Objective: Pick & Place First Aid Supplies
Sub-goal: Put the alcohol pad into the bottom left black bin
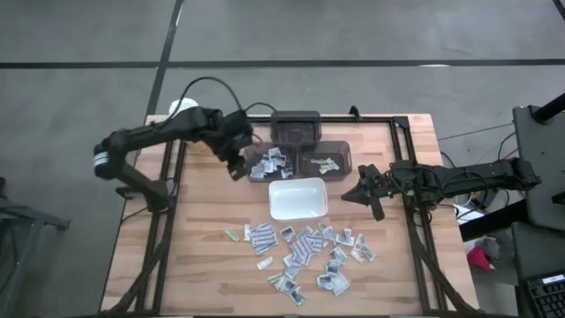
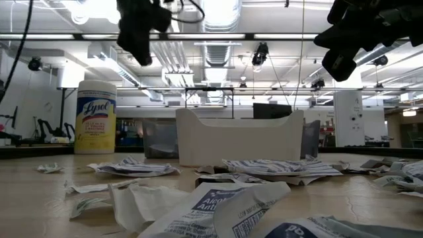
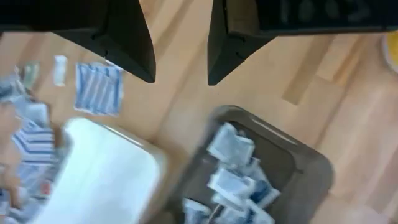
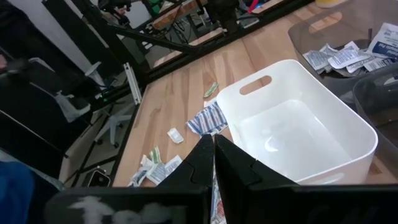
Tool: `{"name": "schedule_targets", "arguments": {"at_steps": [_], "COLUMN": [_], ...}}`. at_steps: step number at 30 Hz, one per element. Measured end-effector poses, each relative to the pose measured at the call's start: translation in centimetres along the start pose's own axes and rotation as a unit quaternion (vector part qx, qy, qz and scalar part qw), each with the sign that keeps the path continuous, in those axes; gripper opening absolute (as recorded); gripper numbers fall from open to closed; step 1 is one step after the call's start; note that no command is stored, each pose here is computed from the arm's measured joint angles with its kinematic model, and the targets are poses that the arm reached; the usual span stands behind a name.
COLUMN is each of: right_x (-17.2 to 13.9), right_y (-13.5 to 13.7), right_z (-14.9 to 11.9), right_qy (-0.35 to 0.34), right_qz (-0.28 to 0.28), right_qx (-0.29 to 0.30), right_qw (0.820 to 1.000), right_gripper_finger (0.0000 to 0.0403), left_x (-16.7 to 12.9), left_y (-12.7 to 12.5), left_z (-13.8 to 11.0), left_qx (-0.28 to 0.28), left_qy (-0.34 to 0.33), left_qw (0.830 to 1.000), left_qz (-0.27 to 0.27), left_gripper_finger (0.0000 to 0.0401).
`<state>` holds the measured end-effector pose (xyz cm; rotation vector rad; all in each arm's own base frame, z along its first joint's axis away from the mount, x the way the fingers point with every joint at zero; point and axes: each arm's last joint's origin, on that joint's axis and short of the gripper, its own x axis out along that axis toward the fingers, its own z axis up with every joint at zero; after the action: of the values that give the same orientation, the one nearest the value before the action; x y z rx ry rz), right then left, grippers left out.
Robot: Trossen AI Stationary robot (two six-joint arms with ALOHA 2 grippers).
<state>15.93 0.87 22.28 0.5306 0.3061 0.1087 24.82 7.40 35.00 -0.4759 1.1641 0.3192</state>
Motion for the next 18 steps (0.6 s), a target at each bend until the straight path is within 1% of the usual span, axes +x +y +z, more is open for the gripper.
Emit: {"name": "schedule_targets", "arguments": {"at_steps": [4,9,15,18], "right_x": [0.0,0.0,0.0,0.0], "right_y": [0.0,0.0,0.0,0.0], "right_z": [0.0,0.0,0.0,0.0], "right_qy": [0.000,0.000,0.000,0.000], "right_qz": [0.000,0.000,0.000,0.000], "right_qx": [0.000,0.000,-0.001,-0.001], "right_qw": [1.000,1.000,1.000,1.000], "right_gripper_finger": [0.0013,0.0013,0.0013,0.0013], "left_x": [-0.9,-0.4,2.2,3.8], "left_y": [-2.1,-4.5,-7.3,-8.3], "left_z": [-2.3,-4.4,-5.5,-6.1], "left_qx": [0.003,0.019,0.055,0.061], "left_qy": [-0.015,-0.033,-0.062,-0.075], "left_qw": [1.000,0.997,0.990,0.986], "left_qz": [-0.025,-0.063,-0.112,-0.134], "left_gripper_finger": [0.0138,0.0138,0.0138,0.0138]}}
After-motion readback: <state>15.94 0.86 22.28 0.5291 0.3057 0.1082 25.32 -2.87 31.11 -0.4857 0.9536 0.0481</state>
